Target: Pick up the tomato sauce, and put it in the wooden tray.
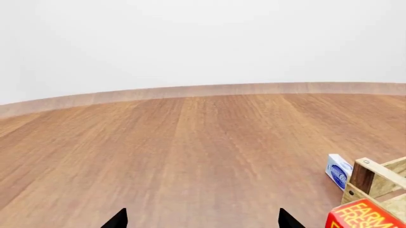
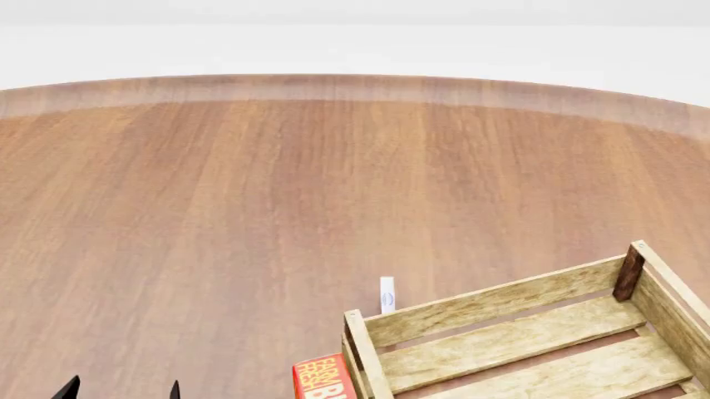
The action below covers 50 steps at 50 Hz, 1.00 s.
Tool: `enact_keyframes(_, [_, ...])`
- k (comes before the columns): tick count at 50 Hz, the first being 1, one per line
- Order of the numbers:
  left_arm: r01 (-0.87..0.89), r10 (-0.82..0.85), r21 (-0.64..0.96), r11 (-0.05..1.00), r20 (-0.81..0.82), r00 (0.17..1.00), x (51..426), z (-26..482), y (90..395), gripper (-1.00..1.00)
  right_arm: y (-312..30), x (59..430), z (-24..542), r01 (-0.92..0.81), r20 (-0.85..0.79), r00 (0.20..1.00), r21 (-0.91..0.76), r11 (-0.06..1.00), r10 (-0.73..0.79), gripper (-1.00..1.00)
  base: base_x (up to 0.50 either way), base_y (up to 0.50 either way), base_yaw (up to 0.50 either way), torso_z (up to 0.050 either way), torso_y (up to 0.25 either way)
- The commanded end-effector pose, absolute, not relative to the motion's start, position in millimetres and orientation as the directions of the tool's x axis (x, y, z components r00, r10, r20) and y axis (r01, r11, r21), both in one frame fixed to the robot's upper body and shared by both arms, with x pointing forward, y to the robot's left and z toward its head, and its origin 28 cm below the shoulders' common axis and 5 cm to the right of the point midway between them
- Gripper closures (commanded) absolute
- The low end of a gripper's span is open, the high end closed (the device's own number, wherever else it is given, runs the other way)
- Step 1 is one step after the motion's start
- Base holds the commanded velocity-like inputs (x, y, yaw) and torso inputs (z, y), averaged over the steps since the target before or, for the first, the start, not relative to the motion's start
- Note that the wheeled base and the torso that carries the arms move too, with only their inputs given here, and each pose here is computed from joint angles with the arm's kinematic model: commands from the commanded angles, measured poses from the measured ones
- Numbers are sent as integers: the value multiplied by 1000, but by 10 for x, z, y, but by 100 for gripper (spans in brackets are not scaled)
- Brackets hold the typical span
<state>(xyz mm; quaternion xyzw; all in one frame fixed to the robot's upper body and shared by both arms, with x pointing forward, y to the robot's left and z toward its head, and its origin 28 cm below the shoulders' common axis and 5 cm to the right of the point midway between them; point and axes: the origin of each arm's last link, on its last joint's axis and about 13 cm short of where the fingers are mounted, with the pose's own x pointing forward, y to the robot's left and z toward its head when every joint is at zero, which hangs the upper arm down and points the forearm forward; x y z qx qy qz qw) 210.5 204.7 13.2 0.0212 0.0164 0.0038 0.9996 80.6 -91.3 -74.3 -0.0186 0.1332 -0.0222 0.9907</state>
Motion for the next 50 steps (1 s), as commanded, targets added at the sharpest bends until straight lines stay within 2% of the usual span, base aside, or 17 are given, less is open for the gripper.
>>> enact_keyframes(1, [-19,19,34,999,-15,1000,2105,134,2052,-100,-917,818,-758,41,-269,962,-46,998,-52,-100,0,0,0,0,0])
enact_keyframes(7, [-19,19,35,999,-15,1000,2103,139,2048,-100,-921,817,-748,39,-267,962,-46,998,-50,-100,0,0,0,0,0])
enact_keyframes(8, [-19,19,35,999,-15,1000,2103,139,2048,-100,-922,818,-748,41,-266,962,-47,998,-53,100,0,0,0,0,0])
enact_keyframes(22, [-19,20,34,999,-15,1000,2107,140,2047,-100,-913,797,-724,45,-264,963,-53,998,-57,100,0,0,0,0,0])
enact_keyframes(33, [-19,19,34,999,-15,1000,2107,134,2049,-100,-799,457,-43,-6,-3,1000,-48,999,6,100,0,0,0,0,0])
enact_keyframes(38, [-18,19,34,999,-14,1000,2103,135,2048,-100,-791,385,121,-23,40,999,-34,999,24,100,0,0,0,0,0])
enact_keyframes(50, [-19,19,34,999,-14,1000,2098,144,2045,-100,-795,513,300,-17,77,997,-22,1000,19,100,0,0,0,0,0])
